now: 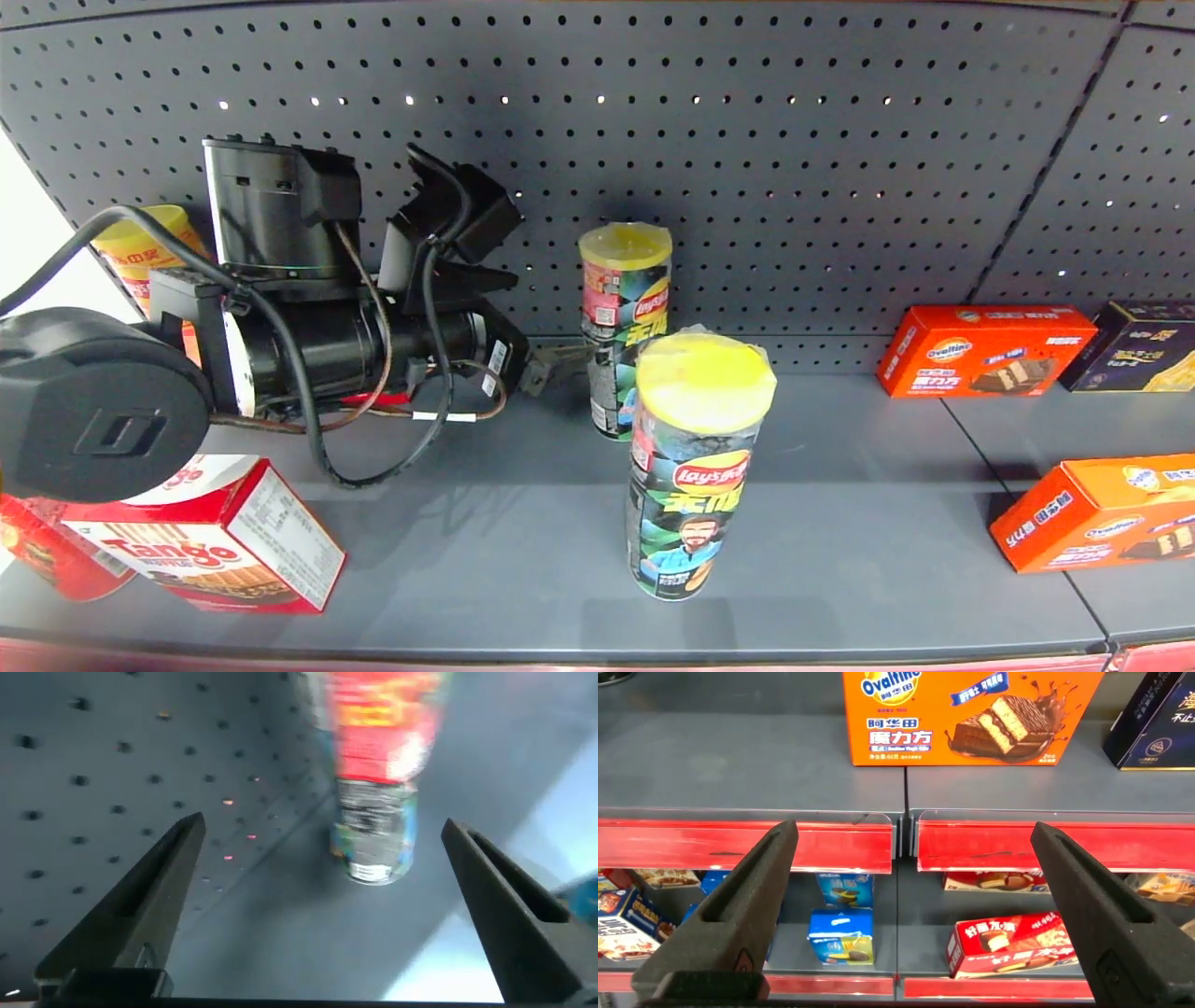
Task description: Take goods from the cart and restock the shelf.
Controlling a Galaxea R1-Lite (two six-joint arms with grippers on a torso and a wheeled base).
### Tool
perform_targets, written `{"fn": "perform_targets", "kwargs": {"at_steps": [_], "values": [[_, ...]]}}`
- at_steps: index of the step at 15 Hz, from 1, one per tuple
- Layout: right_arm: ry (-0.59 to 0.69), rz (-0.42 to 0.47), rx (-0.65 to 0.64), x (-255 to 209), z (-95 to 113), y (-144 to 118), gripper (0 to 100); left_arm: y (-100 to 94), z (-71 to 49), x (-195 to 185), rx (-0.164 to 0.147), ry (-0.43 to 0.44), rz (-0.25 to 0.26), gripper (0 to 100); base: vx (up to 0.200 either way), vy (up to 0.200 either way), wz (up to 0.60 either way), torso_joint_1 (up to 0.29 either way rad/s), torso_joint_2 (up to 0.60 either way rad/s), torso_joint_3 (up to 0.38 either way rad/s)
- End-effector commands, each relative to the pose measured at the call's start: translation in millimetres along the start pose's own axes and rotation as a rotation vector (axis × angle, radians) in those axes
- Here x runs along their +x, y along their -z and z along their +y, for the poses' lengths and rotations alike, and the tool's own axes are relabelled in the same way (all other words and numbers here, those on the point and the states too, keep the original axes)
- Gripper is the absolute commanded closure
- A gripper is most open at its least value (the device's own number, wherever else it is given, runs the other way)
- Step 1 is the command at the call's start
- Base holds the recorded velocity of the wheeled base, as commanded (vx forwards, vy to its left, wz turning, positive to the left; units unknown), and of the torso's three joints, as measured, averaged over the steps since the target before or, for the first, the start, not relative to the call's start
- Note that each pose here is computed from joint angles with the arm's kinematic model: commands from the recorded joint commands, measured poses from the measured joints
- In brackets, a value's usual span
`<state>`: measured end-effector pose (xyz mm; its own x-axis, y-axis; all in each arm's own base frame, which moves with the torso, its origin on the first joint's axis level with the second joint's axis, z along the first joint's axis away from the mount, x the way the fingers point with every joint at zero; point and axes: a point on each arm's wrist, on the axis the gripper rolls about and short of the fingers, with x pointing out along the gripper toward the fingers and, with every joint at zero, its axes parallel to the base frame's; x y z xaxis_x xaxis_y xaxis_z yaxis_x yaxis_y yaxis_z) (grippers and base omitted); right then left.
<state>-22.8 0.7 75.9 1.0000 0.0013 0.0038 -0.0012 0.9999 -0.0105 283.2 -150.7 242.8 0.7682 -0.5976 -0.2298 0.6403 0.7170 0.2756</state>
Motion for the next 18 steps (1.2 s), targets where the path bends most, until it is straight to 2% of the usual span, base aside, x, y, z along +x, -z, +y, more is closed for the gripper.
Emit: {"fn": "perform_targets", "kwargs": {"at_steps": [1,3,4,14,18], "values": [[0.000,0.001,0.000,0.1,0.0,-0.1,0,2.9,0.0,8.1,0.001,0.000,0.013,0,0.000,0.000,0.00,0.000,0.00,0.000],[0.000,0.002,0.000,0.1,0.0,0.0,0,6.6,0.3,11.7,0.034,-0.008,0.031,0,0.000,0.000,0.00,0.000,0.00,0.000],[0.000,0.001,0.000,0.1,0.0,-0.1,0,8.2,0.5,14.5,0.039,-0.015,0.038,0,0.000,0.000,0.00,0.000,0.00,0.000],[0.000,0.001,0.000,0.1,0.0,-0.1,0,8.0,3.8,29.9,0.041,-0.069,0.057,0,0.000,0.000,0.00,0.000,0.00,0.000],[0.000,0.001,0.000,0.1,0.0,-0.1,0,10.2,8.8,28.5,0.040,-0.095,0.068,0,0.000,0.000,0.00,0.000,0.00,0.000]]}}
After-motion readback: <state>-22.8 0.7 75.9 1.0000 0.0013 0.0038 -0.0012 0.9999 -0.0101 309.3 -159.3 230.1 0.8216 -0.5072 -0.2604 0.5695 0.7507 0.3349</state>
